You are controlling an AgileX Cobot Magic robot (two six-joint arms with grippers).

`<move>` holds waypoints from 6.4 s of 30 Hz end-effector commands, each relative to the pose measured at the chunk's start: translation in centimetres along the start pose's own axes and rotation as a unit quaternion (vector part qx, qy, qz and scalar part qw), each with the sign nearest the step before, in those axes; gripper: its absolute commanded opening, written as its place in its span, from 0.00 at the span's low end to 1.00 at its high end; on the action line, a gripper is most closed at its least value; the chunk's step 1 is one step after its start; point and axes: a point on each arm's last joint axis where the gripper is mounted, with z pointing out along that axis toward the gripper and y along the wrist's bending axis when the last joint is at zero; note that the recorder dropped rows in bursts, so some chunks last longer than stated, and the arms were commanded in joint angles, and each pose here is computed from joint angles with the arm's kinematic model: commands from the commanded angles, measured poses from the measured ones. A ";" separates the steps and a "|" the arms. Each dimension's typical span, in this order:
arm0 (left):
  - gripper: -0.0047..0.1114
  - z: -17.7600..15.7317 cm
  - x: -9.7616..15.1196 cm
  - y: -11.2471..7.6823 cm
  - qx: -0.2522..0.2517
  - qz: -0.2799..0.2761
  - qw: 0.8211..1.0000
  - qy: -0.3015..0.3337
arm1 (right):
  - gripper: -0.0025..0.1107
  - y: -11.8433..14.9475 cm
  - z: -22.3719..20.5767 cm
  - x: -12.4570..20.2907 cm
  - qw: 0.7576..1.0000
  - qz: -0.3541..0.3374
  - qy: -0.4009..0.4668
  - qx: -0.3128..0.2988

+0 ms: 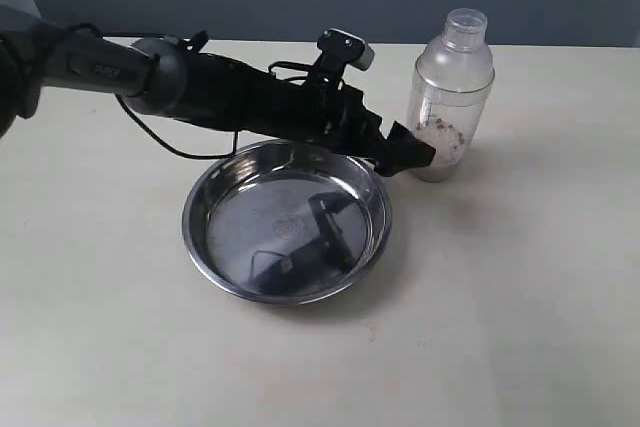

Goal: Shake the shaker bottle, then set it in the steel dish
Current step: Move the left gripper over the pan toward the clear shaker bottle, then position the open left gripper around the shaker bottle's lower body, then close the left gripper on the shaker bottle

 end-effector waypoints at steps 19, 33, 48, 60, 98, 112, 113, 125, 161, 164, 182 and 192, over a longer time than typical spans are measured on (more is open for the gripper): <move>0.83 0.6 -1.6 -1.1 0.104 -0.072 0.991 -0.032 | 0.01 -0.1 0.0 0.0 1.000 -0.006 -0.004 0.003; 0.83 0.1 -3.5 -1.7 0.029 -0.052 0.997 -0.040 | 0.01 0.0 0.0 0.0 1.000 -0.006 -0.002 0.001; 0.83 1.3 -4.9 -5.6 -0.122 -0.037 0.991 -0.035 | 0.01 -0.1 0.0 0.0 1.000 -0.006 -0.003 0.002; 0.88 0.9 -4.3 -5.0 -0.118 -0.026 0.993 -0.007 | 0.01 -0.1 0.0 0.0 1.000 -0.006 -0.004 0.004; 0.95 -1.4 -2.1 -2.8 -0.098 0.041 0.951 -0.289 | 0.01 -0.1 0.0 0.0 1.000 -0.006 -0.004 0.004; 0.95 -0.3 -0.4 -4.3 -0.015 0.078 0.972 -0.222 | 0.01 -0.1 0.0 0.0 1.000 -0.004 -0.004 0.003; 0.95 -0.2 -0.4 -4.3 -0.016 0.078 0.972 -0.222 | 0.01 -0.1 0.0 0.0 1.000 -0.004 -0.004 0.003; 0.95 -0.1 0.2 -3.1 -0.070 0.041 0.979 -0.185 | 0.01 -0.1 0.0 0.0 1.000 -0.005 -0.004 0.004; 0.95 -0.2 -0.1 -2.5 -0.104 -0.007 0.974 -0.199 | 0.01 -0.1 0.0 0.0 1.000 -0.006 -0.004 0.004; 0.95 -0.1 -0.1 -2.7 -0.102 -0.008 0.974 -0.202 | 0.01 -0.1 0.0 0.0 1.000 -0.006 -0.004 0.004; 0.95 0.0 0.1 -2.7 -0.103 0.004 0.977 -0.186 | 0.01 -0.1 0.0 0.0 1.000 -0.006 -0.004 0.003; 0.95 0.0 0.1 -2.7 -0.100 0.007 0.977 -0.188 | 0.01 -0.1 0.0 0.0 1.000 -0.006 -0.004 0.003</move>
